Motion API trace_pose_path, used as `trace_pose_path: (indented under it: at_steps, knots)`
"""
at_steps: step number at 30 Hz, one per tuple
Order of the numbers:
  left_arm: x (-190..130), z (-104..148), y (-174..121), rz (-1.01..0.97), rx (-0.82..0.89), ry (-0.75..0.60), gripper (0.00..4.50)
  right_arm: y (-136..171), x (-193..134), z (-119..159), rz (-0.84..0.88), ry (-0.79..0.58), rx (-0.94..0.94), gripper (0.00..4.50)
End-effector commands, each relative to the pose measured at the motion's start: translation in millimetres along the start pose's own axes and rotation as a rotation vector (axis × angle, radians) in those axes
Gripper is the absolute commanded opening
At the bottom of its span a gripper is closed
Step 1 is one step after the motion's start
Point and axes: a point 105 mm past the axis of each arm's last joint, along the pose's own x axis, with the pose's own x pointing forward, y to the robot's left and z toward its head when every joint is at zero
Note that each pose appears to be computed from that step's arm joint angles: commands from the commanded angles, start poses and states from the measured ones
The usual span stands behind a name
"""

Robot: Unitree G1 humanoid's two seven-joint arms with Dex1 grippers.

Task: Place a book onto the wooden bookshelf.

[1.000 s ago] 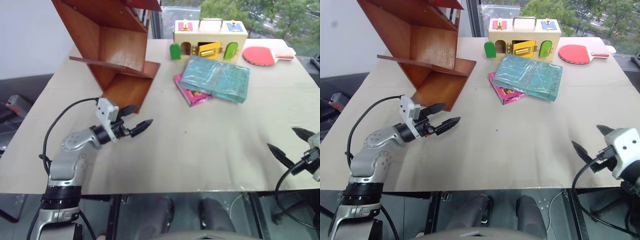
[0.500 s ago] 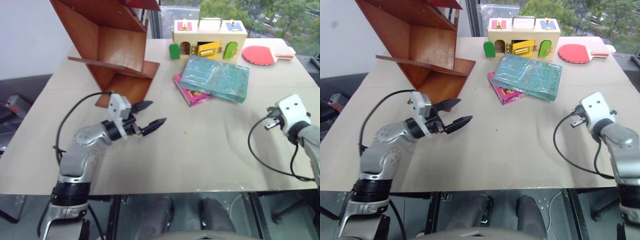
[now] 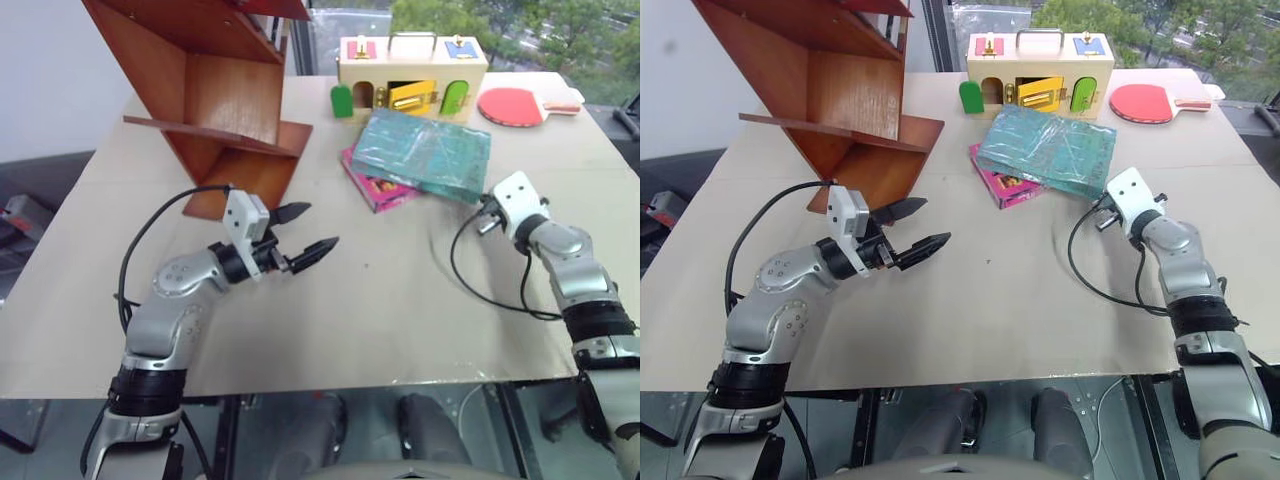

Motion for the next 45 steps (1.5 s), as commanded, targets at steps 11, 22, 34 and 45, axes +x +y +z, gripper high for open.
trace_pose_path:
  at_steps: [11,22,34,45]
  knots:
    - [7.4,10.7,3.8,-0.020,0.054,-0.047,4.50,42.3,-41.0,75.4,0.176,-0.285,0.044,0.02]
    - [13.9,15.7,3.3,-0.004,0.058,-0.063,4.50,-8.3,49.3,104.8,-0.071,-0.069,0.044,0.02]
    - [3.7,18.2,0.9,0.061,0.065,-0.065,4.50,46.6,86.2,77.6,0.256,0.193,-0.053,0.02]
    - [6.1,16.9,0.6,0.050,0.055,-0.062,4.50,68.3,82.3,89.1,0.408,0.074,-0.077,0.02]
